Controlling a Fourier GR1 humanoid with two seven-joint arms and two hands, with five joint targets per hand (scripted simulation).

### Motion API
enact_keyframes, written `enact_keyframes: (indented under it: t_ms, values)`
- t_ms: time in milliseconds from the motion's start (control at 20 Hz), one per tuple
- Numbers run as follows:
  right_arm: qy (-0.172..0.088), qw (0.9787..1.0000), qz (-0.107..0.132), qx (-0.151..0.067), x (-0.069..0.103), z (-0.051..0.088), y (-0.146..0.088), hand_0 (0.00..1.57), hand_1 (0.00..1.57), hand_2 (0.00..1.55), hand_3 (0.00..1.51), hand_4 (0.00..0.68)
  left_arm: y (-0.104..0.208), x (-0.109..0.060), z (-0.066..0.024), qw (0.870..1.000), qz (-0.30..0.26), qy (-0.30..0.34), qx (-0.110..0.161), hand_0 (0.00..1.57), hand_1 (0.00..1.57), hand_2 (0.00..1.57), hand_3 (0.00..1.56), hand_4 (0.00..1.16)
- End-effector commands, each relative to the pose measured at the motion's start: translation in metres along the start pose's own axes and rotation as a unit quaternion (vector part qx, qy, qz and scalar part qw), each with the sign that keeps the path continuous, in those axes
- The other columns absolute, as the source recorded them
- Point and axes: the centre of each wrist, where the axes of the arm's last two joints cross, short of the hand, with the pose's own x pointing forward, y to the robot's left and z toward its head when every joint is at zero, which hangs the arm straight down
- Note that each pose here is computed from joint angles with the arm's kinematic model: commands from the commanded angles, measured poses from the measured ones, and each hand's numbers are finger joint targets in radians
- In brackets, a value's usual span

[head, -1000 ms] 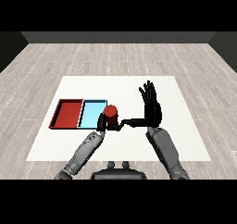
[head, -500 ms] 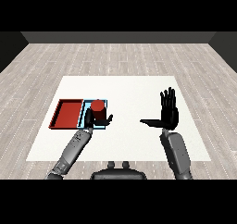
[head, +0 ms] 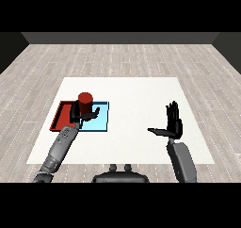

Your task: Pick the red can and put it in the red box

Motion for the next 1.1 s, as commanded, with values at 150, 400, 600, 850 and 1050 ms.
enact_keyframes:
  t_ms: [150, 400, 600, 850, 1050]
  values:
    - [0.036, 0.9992, 0.006, -0.013, -0.022, 0.029, -0.016, 0.0, 0.0, 0.0, 0.0, 0.0, 0.037, -0.023, -0.0491, 0.993, -0.094, 0.057, 0.034, 1.53, 1.53, 1.34, 1.45, 1.1]
    - [0.026, 0.9995, 0.02, 0.0, -0.03, 0.012, -0.023, 0.0, 0.0, 0.0, 0.0, 0.0, 0.075, -0.089, -0.034, 0.977, -0.124, 0.154, 0.078, 1.57, 1.57, 1.56, 1.46, 1.1]
    - [0.013, 0.9995, 0.022, -0.015, -0.03, 0.025, -0.024, 0.0, 0.0, 0.0, 0.0, 0.0, 0.1, -0.123, -0.0298, 0.966, -0.131, 0.206, 0.086, 1.57, 1.57, 1.57, 1.49, 1.09]
    - [-0.014, 0.9994, 0.03, 0.004, -0.029, 0.024, -0.018, 0.0, 0.0, 0.0, 0.0, 0.0, 0.103, -0.152, -0.0134, 0.932, -0.204, 0.282, 0.105, 1.39, 1.39, 1.44, 1.43, 1.05]
    - [-0.014, 0.9991, 0.04, 0.008, -0.031, 0.012, -0.021, 0.0, 0.0, 0.0, 0.0, 0.0, 0.114, -0.171, 0.0087, 0.909, -0.233, 0.333, 0.089, 0.33, 0.33, 0.45, 0.33, 0.72]
